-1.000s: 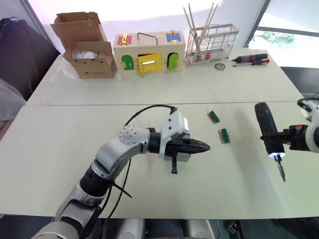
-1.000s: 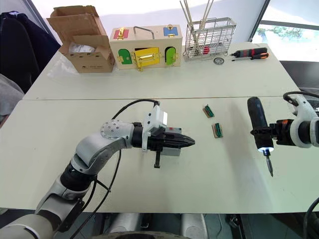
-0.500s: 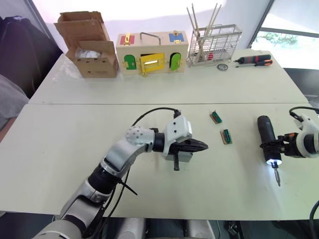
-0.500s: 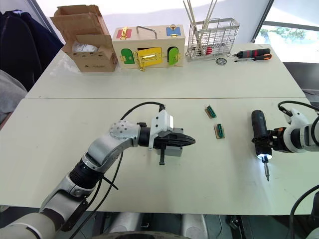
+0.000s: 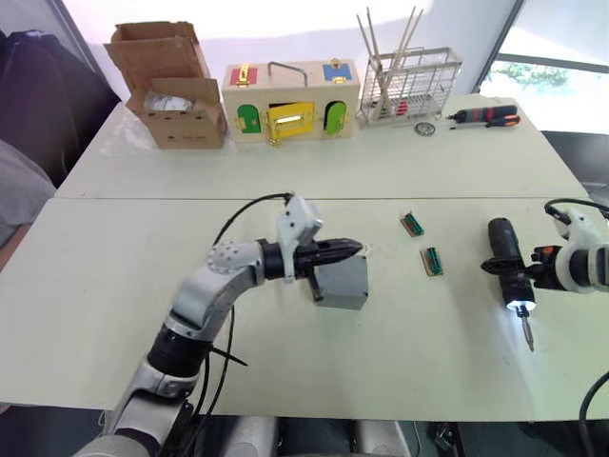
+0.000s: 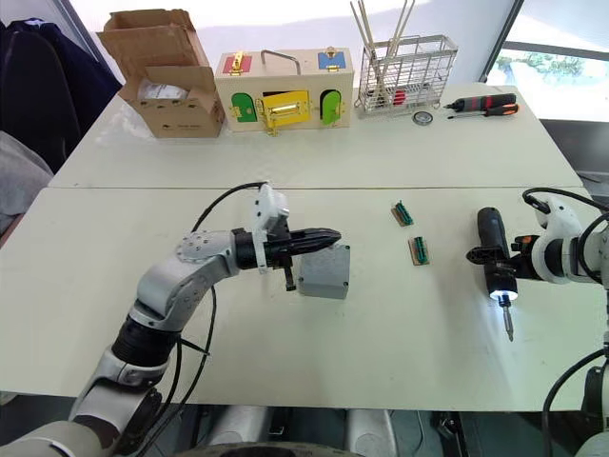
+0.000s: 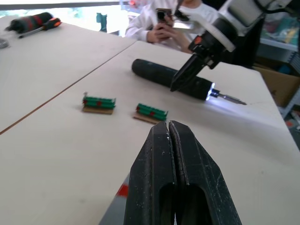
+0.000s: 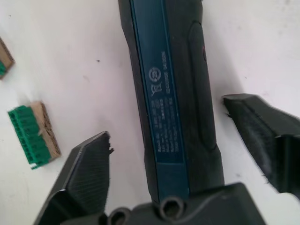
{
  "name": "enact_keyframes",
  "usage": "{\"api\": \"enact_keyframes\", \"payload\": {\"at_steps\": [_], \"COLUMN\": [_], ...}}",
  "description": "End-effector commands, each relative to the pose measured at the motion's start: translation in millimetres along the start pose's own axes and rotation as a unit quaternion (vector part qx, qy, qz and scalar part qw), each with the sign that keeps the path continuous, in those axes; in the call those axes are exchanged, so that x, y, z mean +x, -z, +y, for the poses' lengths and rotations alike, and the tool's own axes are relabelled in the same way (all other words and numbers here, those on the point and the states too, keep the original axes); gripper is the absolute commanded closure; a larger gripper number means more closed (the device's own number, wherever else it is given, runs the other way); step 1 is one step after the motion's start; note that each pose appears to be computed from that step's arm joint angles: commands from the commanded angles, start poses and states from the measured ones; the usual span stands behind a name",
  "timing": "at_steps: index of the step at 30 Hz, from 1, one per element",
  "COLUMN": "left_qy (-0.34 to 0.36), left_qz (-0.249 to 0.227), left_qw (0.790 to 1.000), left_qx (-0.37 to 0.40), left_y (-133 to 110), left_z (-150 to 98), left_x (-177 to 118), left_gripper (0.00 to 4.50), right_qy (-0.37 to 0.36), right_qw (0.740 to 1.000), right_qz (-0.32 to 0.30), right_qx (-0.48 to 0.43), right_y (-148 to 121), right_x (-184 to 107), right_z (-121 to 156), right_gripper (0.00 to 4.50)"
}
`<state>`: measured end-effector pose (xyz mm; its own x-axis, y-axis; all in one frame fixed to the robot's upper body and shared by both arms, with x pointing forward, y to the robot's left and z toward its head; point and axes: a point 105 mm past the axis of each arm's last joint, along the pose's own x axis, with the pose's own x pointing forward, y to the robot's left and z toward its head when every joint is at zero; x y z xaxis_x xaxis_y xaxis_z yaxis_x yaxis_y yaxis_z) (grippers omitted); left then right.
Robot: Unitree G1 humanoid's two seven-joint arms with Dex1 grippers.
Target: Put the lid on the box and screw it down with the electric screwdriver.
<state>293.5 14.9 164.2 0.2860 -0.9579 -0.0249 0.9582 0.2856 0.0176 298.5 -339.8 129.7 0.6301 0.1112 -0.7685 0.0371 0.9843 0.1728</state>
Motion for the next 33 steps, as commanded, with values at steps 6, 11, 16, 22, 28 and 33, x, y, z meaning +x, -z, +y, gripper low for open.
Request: {"api": "enact_keyframes", "payload": {"at_steps": [6, 11, 16, 22, 28, 33], "left_qy": [-0.019, -0.06, -0.098, -0.101, -0.083, -0.075], "left_qz": [0.017, 0.063, 0.092, 0.11, 0.102, 0.1], "left_qw": [0.999, 0.996, 0.991, 0.989, 0.991, 0.992], "left_qx": [0.021, -0.001, -0.01, -0.004, -0.004, 0.011], "left_y": [-12.6, 7.5, 30.7, 49.8, 57.7, 58.6], "left_z": [1.2, 12.0, 21.3, 18.5, 10.0, 11.9], "left_x": [-30.4, -54.3, -62.6, -61.5, -43.6, -30.5], "left_gripper": [4.5, 4.5, 4.5, 4.5, 4.5, 4.5], "right_qy": [-0.007, -0.177, -0.335, -0.367, -0.378, -0.394], "right_qw": [0.966, 0.886, 0.838, 0.832, 0.831, 0.828], "right_qz": [-0.176, -0.297, -0.204, -0.159, -0.144, -0.144], "right_qx": [-0.19, -0.309, -0.378, -0.384, -0.383, -0.373], "right_y": [-61.1, -53.6, 30.7, 67.5, 86.1, 91.9], "right_x": [-48.2, -60.8, -40.7, -19.2, -6.3, -3.8], "right_z": [31.9, 117.8, 173.9, 184.2, 194.4, 206.7], "right_gripper": [0.02, 0.02, 0.02, 0.02, 0.02, 0.02]}}
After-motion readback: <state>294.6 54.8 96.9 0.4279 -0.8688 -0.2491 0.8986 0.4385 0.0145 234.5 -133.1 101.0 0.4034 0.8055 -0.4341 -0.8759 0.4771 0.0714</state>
